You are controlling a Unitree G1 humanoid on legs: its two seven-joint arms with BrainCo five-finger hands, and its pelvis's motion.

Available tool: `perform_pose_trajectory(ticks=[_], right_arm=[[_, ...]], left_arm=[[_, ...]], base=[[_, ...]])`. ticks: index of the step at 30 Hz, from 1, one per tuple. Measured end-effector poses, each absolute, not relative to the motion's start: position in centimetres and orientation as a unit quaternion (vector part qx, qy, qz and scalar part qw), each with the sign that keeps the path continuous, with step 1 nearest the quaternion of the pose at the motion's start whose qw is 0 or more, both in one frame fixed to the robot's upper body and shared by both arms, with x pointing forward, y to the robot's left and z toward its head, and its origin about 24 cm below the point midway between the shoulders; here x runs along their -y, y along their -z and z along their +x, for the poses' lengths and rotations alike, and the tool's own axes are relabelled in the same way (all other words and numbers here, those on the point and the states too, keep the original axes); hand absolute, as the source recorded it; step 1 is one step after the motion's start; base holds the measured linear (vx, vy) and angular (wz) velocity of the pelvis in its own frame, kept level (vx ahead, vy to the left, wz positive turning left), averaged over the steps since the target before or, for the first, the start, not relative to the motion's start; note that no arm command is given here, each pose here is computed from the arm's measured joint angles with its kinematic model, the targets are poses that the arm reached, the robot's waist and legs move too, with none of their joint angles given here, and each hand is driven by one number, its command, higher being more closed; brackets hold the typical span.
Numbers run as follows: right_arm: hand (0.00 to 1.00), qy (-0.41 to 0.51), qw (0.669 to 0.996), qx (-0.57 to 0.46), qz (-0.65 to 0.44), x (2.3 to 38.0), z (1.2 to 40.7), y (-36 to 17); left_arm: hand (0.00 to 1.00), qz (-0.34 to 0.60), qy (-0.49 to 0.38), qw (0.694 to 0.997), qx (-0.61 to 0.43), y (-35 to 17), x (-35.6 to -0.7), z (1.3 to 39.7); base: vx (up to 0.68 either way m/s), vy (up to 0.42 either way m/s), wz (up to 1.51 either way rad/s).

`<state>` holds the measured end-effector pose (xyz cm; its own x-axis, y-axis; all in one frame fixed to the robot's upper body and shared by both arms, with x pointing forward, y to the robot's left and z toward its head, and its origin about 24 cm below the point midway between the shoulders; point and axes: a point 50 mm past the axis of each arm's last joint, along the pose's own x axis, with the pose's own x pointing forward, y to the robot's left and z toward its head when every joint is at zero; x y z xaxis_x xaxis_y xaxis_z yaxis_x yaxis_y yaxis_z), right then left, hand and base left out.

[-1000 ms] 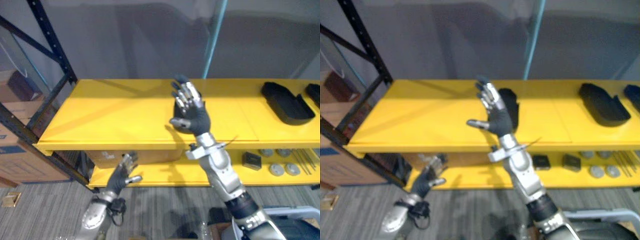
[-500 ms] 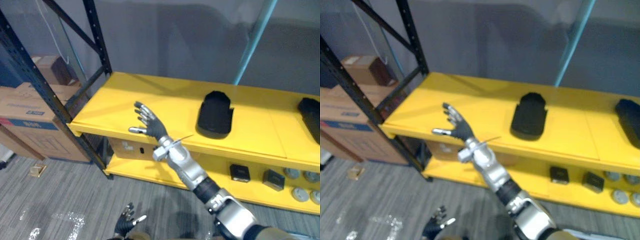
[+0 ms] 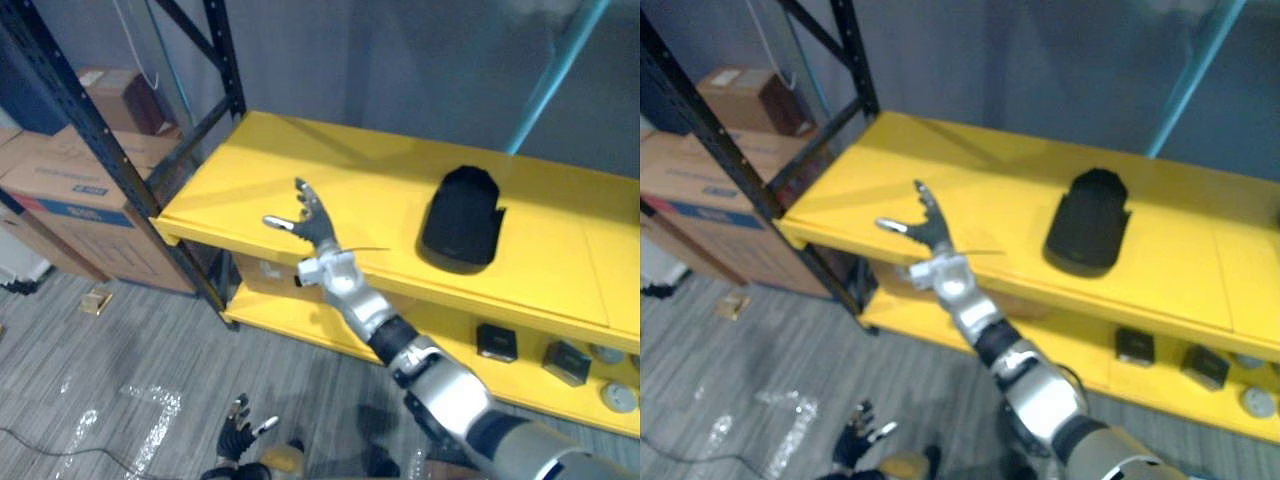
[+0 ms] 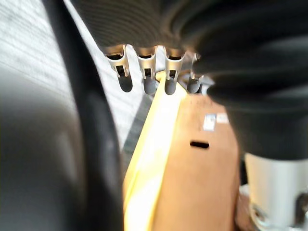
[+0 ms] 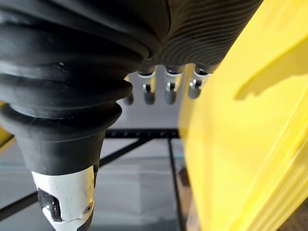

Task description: Walk over and take plastic housings, then place them on the shelf

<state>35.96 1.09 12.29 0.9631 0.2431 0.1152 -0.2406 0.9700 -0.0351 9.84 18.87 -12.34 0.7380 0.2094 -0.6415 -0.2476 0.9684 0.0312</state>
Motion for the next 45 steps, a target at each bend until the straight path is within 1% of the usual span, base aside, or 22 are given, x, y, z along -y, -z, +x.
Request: perform_pose_trajectory(ticks=[2, 5, 11, 15, 21, 23, 26, 33, 39, 45], right_arm=[[0.00, -0.099, 0.992, 0.074, -0.022, -0.7, 36.5, -13.3], [0.00, -0.064, 0.994, 0.086, -0.026, 0.5, 37.5, -14.7], [0.00, 0.019, 0.996, 0.087, -0.028, 4.2, 39.3, -16.2], [0.00, 0.105, 0.990, 0.095, -0.019, 7.9, 40.5, -17.6], [0.00, 0.175, 0.980, 0.089, -0.015, 10.6, 40.8, -18.2], [0.00, 0.190, 0.978, 0.086, -0.020, 11.4, 41.0, -18.3], [0.00, 0.214, 0.973, 0.083, -0.021, 12.8, 41.3, -18.9], [0.00, 0.242, 0.965, 0.097, -0.038, 15.8, 41.4, -19.8], [0.00, 0.260, 0.960, 0.096, -0.045, 17.4, 41.4, -19.9], [0.00, 0.249, 0.961, 0.114, -0.050, 18.5, 41.6, -21.1]], left_arm=[[0.00, -0.013, -0.143, 0.914, -0.380, 13.3, -19.9, 8.5], [0.00, -0.003, -0.149, 0.898, -0.414, 14.0, -20.4, 7.3], [0.00, -0.021, -0.156, 0.896, -0.416, 14.2, -20.0, 7.6], [0.00, -0.034, -0.154, 0.898, -0.411, 14.2, -19.8, 8.1], [0.00, -0.046, -0.156, 0.897, -0.411, 14.3, -19.4, 8.1], [0.00, -0.057, -0.164, 0.893, -0.415, 14.4, -19.3, 7.9], [0.00, -0.056, -0.154, 0.894, -0.417, 14.5, -18.9, 7.8], [0.00, -0.071, -0.158, 0.890, -0.422, 14.7, -18.7, 7.6], [0.00, -0.078, -0.154, 0.889, -0.423, 14.7, -18.6, 7.5], [0.00, -0.089, -0.154, 0.890, -0.420, 14.7, -18.6, 7.6]], base=[[0.02, 0.003, 0.01], [0.00, 0.000, 0.00], [-0.01, -0.004, 0.02], [-0.01, -0.018, 0.09], [0.01, -0.003, 0.00], [0.00, 0.000, 0.00], [0.00, 0.000, 0.00], [0.00, 0.000, 0.00], [0.00, 0.000, 0.00], [0.00, 0.000, 0.00]])
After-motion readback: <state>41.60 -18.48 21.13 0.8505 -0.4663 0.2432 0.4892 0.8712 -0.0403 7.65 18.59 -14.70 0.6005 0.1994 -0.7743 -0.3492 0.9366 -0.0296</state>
